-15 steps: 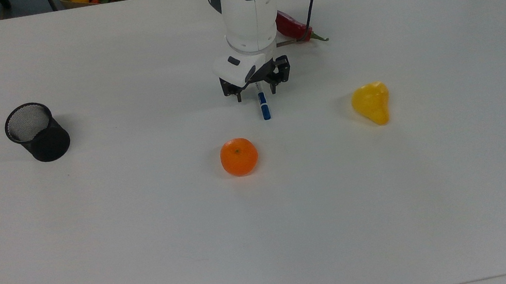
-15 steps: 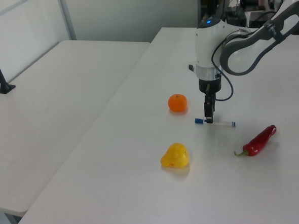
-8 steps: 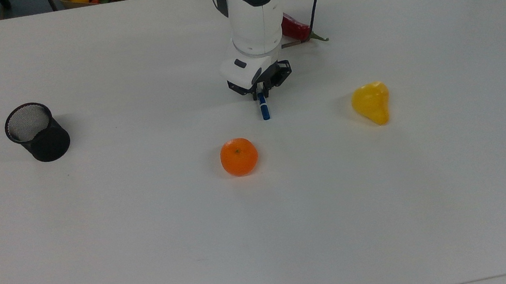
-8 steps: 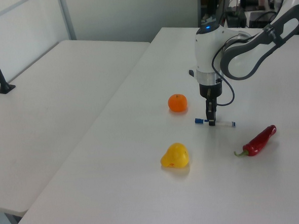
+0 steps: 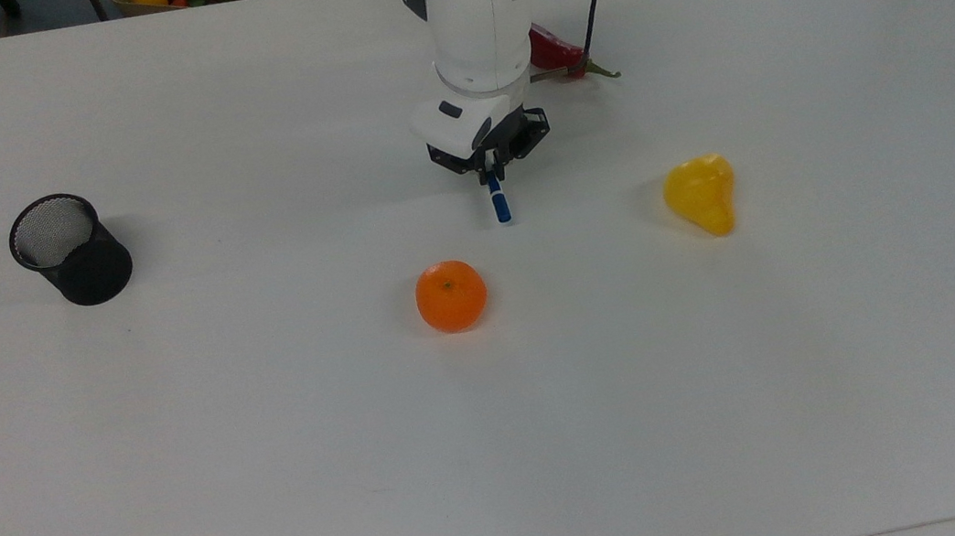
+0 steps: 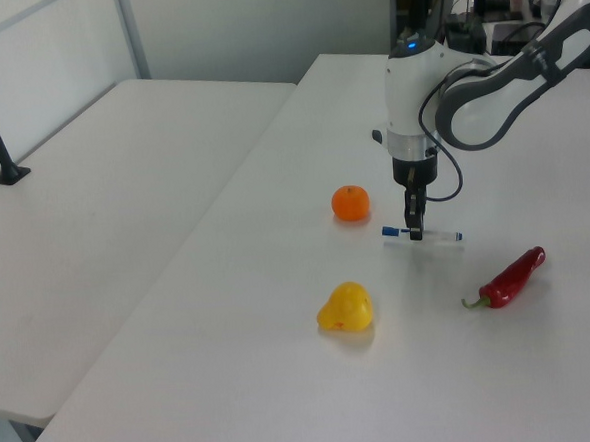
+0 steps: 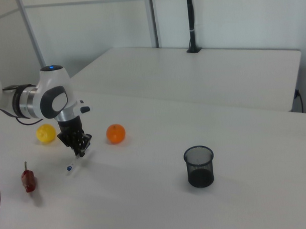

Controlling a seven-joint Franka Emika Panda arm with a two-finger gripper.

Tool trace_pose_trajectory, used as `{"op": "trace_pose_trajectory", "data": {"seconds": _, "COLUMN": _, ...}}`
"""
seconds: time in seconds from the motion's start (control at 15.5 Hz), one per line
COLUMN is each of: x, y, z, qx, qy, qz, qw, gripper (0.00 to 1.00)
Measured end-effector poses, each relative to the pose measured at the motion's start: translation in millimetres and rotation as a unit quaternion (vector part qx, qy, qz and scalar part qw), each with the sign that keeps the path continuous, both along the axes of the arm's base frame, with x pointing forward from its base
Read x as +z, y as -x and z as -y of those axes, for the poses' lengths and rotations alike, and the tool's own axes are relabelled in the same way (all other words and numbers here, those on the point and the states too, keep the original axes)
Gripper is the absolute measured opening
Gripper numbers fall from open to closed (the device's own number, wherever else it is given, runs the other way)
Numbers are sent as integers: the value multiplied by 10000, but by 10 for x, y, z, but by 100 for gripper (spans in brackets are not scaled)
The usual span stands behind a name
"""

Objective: Place marker
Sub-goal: 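Close the gripper around the marker's middle, then lift the marker up off the table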

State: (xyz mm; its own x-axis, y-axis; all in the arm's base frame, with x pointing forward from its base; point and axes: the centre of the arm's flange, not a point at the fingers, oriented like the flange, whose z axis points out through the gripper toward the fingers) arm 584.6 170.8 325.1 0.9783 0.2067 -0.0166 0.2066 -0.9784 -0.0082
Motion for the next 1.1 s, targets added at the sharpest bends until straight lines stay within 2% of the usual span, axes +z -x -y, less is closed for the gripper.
{"op": "trace_pose_trajectory", "data": {"seconds": 0.32, "x": 637, "y": 94, "z": 148, "qx": -92, "qy": -37, "qz": -15, "qw": 9999, "gripper": 16}}
{"op": "trace_pose_trajectory", "data": {"seconds": 0.71, "x": 1746, "y": 197, "z": 698, "qx": -494, "qy": -94, "qz": -6, "qw": 9987, "gripper": 16}}
{"op": "trace_pose_trajectory", "data": {"seconds": 1.1, "x": 2243, "y": 245, "z": 1167, "qx": -787, "qy": -147, "qz": 102, "qw": 9967, "gripper": 16}}
